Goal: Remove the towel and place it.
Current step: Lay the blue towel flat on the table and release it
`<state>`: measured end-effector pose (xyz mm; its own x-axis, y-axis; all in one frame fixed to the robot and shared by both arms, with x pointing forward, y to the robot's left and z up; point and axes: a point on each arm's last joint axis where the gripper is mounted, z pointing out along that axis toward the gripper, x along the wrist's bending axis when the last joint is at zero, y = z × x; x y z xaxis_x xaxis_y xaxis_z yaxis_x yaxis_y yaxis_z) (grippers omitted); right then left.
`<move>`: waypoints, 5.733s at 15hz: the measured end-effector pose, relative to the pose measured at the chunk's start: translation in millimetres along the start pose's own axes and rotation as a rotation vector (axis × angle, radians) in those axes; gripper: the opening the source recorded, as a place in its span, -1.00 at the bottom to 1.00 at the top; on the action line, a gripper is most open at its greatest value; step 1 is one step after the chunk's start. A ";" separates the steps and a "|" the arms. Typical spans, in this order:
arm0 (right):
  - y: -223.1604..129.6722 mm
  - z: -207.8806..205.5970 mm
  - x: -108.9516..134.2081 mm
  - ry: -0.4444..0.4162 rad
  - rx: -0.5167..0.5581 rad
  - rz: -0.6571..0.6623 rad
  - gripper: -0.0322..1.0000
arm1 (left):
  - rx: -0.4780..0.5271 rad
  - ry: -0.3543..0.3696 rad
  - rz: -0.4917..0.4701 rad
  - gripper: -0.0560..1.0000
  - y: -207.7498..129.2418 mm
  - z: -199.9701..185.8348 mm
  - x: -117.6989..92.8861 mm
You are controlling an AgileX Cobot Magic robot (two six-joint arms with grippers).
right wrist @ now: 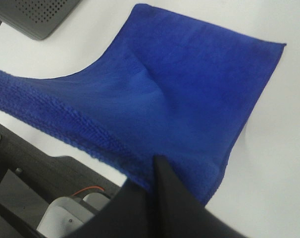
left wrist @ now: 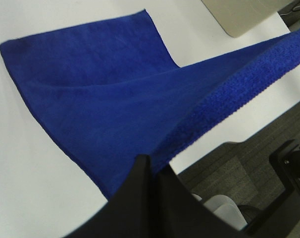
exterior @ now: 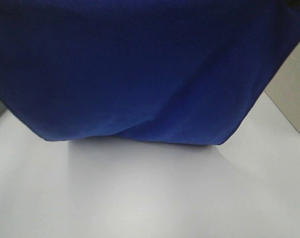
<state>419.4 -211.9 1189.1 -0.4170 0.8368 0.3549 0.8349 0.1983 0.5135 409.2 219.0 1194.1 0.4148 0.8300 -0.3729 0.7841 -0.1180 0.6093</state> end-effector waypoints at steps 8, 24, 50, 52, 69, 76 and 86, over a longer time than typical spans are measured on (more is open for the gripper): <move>-82.4 58.6 -19.7 0.078 0.274 0.179 -0.91 | 0.288 -0.050 -0.196 -0.89 -100.7 57.0 27.4; -146.3 181.4 -69.8 0.133 0.884 0.434 -0.91 | 0.808 -0.069 -0.331 -0.89 -154.0 159.0 77.0; -171.7 245.4 -102.8 0.126 1.070 0.449 -0.22 | 1.001 -0.019 -0.300 -0.10 -174.7 236.7 93.8; -172.2 243.0 -100.6 0.147 1.098 0.459 0.29 | 1.001 -0.029 -0.314 0.26 -174.3 236.5 92.5; 57.0 187.9 -161.9 0.061 0.421 0.295 0.36 | 0.584 0.109 -0.090 0.30 -0.8 222.1 121.7; 119.9 196.1 -203.1 -0.071 0.287 0.270 0.80 | 0.506 0.283 -0.135 0.52 49.0 249.9 176.3; 115.4 283.8 -248.8 -0.054 0.381 0.305 0.82 | 0.445 0.286 -0.157 0.53 62.1 334.8 220.4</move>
<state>721.4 -252.4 938.3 -0.1221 0.9091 0.3984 0.9923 0.1041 0.0666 703.9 212.1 915.5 0.1837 0.9639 -0.1927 0.9717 -0.1484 0.1838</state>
